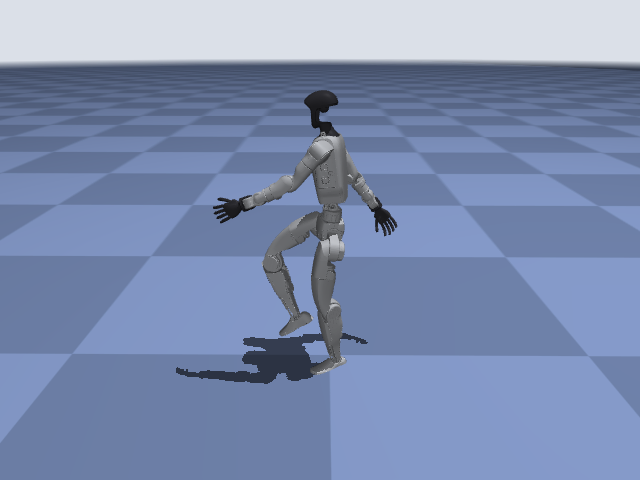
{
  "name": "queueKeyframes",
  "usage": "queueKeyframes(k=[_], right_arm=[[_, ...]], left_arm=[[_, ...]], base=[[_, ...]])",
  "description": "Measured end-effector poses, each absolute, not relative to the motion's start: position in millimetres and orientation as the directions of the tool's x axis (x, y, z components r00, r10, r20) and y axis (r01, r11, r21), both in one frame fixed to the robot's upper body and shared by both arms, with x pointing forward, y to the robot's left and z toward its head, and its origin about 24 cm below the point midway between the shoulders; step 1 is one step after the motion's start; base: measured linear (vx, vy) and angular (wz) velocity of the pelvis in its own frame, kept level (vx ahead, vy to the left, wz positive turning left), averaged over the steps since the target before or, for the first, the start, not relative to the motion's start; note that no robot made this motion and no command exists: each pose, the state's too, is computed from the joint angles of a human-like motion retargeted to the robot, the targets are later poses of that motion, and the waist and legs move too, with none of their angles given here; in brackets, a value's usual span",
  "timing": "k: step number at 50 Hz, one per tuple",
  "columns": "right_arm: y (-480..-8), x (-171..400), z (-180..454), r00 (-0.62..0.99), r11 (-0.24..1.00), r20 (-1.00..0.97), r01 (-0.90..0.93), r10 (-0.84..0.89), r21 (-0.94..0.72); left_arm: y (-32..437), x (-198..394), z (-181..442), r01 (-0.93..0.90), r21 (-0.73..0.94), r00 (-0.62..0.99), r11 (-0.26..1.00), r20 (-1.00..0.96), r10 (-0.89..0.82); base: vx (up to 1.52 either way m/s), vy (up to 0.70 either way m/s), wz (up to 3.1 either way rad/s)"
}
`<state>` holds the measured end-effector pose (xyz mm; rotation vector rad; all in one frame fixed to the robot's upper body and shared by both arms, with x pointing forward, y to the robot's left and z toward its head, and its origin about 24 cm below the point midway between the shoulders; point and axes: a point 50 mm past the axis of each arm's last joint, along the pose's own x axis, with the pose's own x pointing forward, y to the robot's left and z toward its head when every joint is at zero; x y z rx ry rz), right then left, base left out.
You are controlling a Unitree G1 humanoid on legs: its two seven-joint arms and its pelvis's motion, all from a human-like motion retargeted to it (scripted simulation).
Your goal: In place motions
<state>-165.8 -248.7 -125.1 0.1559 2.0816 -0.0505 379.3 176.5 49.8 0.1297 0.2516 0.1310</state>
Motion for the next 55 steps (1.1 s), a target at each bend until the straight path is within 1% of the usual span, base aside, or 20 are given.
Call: queueKeyframes(k=[3,5,8,11,13,16,20,22,25,27,31,34,37,40,42,44,48,50,53,55], right_arm=[[-236.8,-114.8,-148.4,-0.339,0.981,-0.923,0.007,0.183,0.192],[-230.0,-79.5,-159.6,-0.265,0.960,-0.941,-0.124,0.210,0.250],[-223.2,-27.5,-169.4,-0.164,0.918,-0.966,-0.314,0.198,0.242],[-216.4,13.3,-172.2,-0.057,0.873,-0.979,-0.444,0.197,0.202],[-212.0,25.2,-172.8,-0.023,0.856,-0.981,-0.484,0.194,0.180],[-209.7,22.2,-174.1,-0.025,0.882,-0.986,-0.442,0.167,0.161],[-206.4,12.2,-175.1,-0.072,0.925,-0.986,-0.342,0.150,0.166],[-205.3,7.5,-174.4,-0.103,0.925,-0.981,-0.329,0.165,0.190],[-197.2,18.1,-173.7,-0.147,0.904,-0.968,-0.351,0.203,0.243],[-182.2,36.9,-174.5,-0.118,0.876,-0.960,-0.393,0.252,0.278],[-148.8,94.1,-168.1,-0.009,0.787,-0.928,-0.527,0.373,0.321],[-122.1,137.4,-154.8,0.064,0.682,-0.885,-0.664,0.461,0.307],[-105.2,167.0,-141.6,0.129,0.572,-0.860,-0.793,0.494,0.209],[-108.0,172.9,-140.4,0.195,0.523,-0.878,-0.849,0.438,0.072],[-120.0,155.3,-149.9,0.182,0.512,-0.913,-0.858,0.366,0.034],[-138.0,121.6,-163.3,0.105,0.522,-0.954,-0.851,0.280,0.060],[-192.3,18.5,-177.6,-0.197,0.641,-0.978,-0.743,0.067,0.194],[-223.8,-27.9,-170.6,-0.340,0.733,-0.940,-0.649,-0.040,0.204],[-259.4,-59.8,-155.3,-0.405,0.887,-0.902,-0.458,-0.152,0.057],[-275.6,-84.9,-145.1,-0.426,0.945,-0.886,-0.324,-0.184,-0.041]], left_arm=[[184.4,334.1,-21.7,-0.034,0.192,0.875,0.981,-0.469,0.122],[190.3,295.8,-63.8,0.009,0.193,0.780,0.981,-0.615,0.114],[187.1,237.3,-111.3,0.010,0.127,0.634,0.992,-0.768,0.092],[189.0,182.9,-141.4,-0.033,0.081,0.499,0.996,-0.862,0.087],[193.6,140.2,-157.7,-0.079,0.064,0.391,0.995,-0.916,0.090],[192.8,69.7,-174.0,-0.179,0.073,0.157,0.981,-0.982,0.102],[188.3,-26.2,-175.4,-0.286,0.214,-0.222,0.934,-0.963,0.153],[188.5,-68.2,-169.7,-0.240,0.227,-0.346,0.944,-0.928,0.136],[186.3,-107.1,-160.9,-0.122,0.179,-0.443,0.976,-0.890,0.108],[181.1,-128.9,-154.8,-0.116,0.150,-0.494,0.982,-0.866,0.074],[161.9,-169.6,-139.6,-0.223,0.106,-0.593,0.969,-0.804,-0.049],[146.9,-189.2,-130.1,-0.277,0.087,-0.637,0.957,-0.762,-0.116],[140.1,-193.3,-127.7,-0.287,0.061,-0.647,0.956,-0.749,-0.146],[145.3,-176.5,-136.4,-0.279,0.078,-0.610,0.957,-0.784,-0.114],[151.8,-152.3,-147.4,-0.285,0.096,-0.550,0.954,-0.831,-0.080],[158.8,-120.9,-158.7,-0.296,0.110,-0.471,0.949,-0.881,-0.045],[168.8,-38.7,-176.7,-0.320,0.124,-0.249,0.939,-0.968,0.043],[172.0,17.2,-180.2,-0.315,0.088,-0.078,0.945,-0.995,0.067],[184.6,122.0,-164.7,-0.217,0.068,0.243,0.974,-0.962,0.122],[185.9,177.1,-145.0,-0.143,0.046,0.426,0.989,-0.899,0.103]], base=[[0.08,-0.17,-1.59],[0.05,-0.22,-0.75],[0.02,-0.20,-0.50],[-0.04,-0.19,-0.74],[0.02,-0.22,-0.80],[0.02,-0.19,-0.23],[-0.01,-0.20,0.48],[0.06,-0.13,0.40],[-0.14,-0.12,0.39],[-0.17,-0.12,0.11],[-0.08,-0.04,-0.15],[-0.03,0.02,-0.15],[0.02,0.01,0.08],[0.09,0.02,0.51],[0.15,0.01,0.67],[0.21,0.05,0.46],[0.26,0.11,0.77],[-0.02,0.17,0.98],[-0.35,0.14,-0.36],[-0.12,0.14,-0.25]])
